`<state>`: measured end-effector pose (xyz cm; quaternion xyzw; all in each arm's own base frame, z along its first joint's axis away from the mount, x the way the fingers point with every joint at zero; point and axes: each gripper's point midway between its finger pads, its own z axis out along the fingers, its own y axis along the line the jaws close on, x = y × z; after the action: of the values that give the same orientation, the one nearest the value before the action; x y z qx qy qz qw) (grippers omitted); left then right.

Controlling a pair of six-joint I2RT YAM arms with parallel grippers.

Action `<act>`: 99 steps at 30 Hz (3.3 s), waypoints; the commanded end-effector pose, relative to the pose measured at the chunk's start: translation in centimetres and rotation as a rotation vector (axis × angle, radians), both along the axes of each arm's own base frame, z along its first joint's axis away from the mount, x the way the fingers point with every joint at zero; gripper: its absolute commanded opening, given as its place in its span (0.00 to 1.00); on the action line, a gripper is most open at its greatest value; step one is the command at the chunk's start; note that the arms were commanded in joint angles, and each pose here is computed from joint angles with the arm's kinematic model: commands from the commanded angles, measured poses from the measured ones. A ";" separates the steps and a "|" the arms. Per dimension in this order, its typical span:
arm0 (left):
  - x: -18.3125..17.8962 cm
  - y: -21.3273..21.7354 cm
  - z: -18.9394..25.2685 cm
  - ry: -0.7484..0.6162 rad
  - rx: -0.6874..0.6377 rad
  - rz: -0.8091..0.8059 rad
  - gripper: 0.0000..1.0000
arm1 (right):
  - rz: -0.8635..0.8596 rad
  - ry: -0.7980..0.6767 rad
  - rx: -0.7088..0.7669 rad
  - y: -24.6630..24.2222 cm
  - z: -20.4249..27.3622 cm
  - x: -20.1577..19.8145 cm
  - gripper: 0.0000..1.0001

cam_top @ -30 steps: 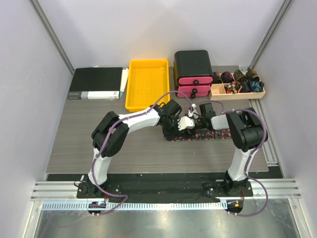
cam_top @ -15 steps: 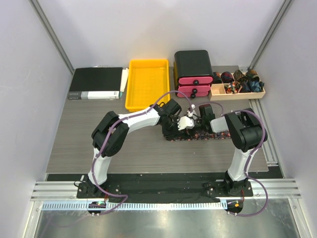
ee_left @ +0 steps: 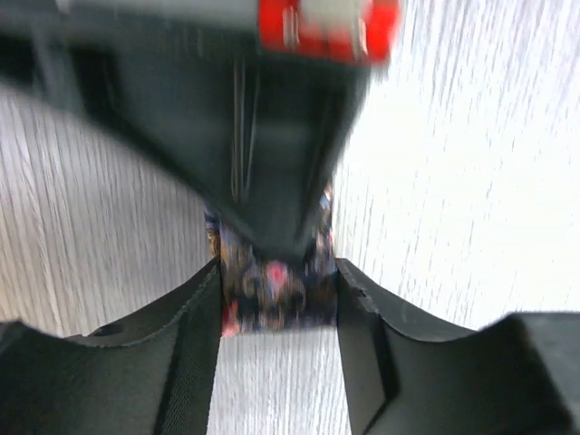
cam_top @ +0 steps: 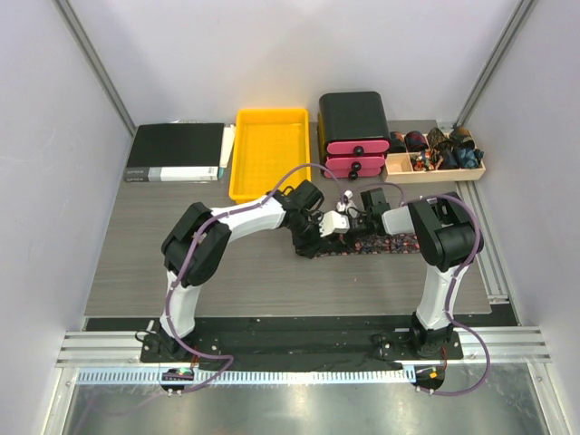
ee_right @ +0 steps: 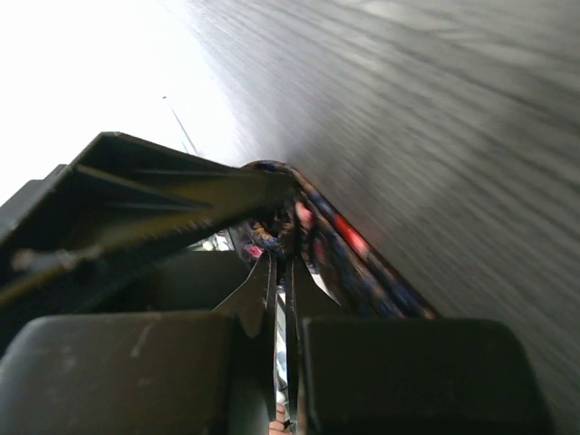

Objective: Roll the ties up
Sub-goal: Roll the tie at the center of the board.

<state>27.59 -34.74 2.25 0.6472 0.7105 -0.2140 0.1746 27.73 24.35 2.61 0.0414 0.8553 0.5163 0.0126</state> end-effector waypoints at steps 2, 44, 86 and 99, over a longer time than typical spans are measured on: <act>-1.7 3.5 -0.5 0.067 0.022 0.039 0.54 | -0.028 0.001 -0.156 -2.1 -4.0 0.2 0.01; -0.2 -1.8 -0.2 -0.061 -0.254 0.008 0.38 | -0.018 0.173 -0.265 -5.2 -7.9 -1.6 0.01; -1.9 4.4 -3.5 0.065 0.238 0.035 0.13 | -0.050 -0.052 0.004 0.3 0.7 1.7 0.31; -0.6 3.9 0.1 0.106 0.016 0.128 0.51 | -0.022 -0.018 -0.123 -1.7 -3.9 0.7 0.01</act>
<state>28.02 -33.92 2.21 0.6321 0.7280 -0.2007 0.1740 29.20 24.29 2.61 0.0464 0.8539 0.5174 0.0317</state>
